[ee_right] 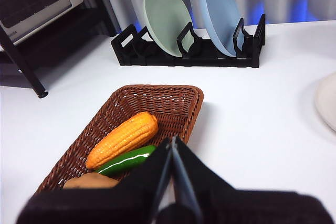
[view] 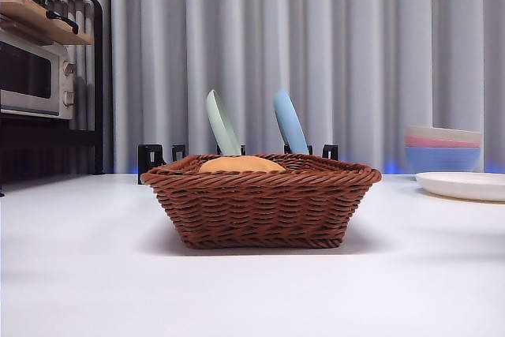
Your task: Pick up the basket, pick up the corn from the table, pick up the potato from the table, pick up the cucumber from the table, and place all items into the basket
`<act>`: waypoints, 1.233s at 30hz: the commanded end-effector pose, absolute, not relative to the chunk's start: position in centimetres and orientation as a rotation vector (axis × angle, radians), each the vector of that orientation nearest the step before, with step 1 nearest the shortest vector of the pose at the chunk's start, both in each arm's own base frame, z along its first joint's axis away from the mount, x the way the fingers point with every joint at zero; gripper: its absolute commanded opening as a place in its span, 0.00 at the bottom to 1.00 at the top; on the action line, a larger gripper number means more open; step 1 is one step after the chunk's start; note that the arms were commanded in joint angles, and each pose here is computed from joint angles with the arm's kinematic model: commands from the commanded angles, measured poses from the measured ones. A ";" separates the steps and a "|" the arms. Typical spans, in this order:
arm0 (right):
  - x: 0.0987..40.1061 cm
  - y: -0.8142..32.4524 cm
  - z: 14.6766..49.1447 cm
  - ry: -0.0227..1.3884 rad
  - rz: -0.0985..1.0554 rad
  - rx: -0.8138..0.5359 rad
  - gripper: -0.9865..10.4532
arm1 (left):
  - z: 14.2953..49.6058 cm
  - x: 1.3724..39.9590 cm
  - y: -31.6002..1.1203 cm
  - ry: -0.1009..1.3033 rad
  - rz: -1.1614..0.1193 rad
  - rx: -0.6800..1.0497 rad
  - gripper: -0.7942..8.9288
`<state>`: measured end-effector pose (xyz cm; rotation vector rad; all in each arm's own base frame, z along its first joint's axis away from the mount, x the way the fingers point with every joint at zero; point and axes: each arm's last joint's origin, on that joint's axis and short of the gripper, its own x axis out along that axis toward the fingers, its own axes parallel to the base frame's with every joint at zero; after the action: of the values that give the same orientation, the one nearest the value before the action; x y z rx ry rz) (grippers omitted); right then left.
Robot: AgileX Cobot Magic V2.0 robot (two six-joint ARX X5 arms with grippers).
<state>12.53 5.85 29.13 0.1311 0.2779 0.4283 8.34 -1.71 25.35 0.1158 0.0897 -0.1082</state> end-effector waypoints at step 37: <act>12.5 5.8 28.9 0.297 0.423 0.135 0.09 | 14.7 9.6 -0.3 0.175 -0.073 0.067 0.08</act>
<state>12.49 5.83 28.95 0.1284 0.2977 0.4262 9.55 -0.31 15.19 0.0730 0.1635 -0.0814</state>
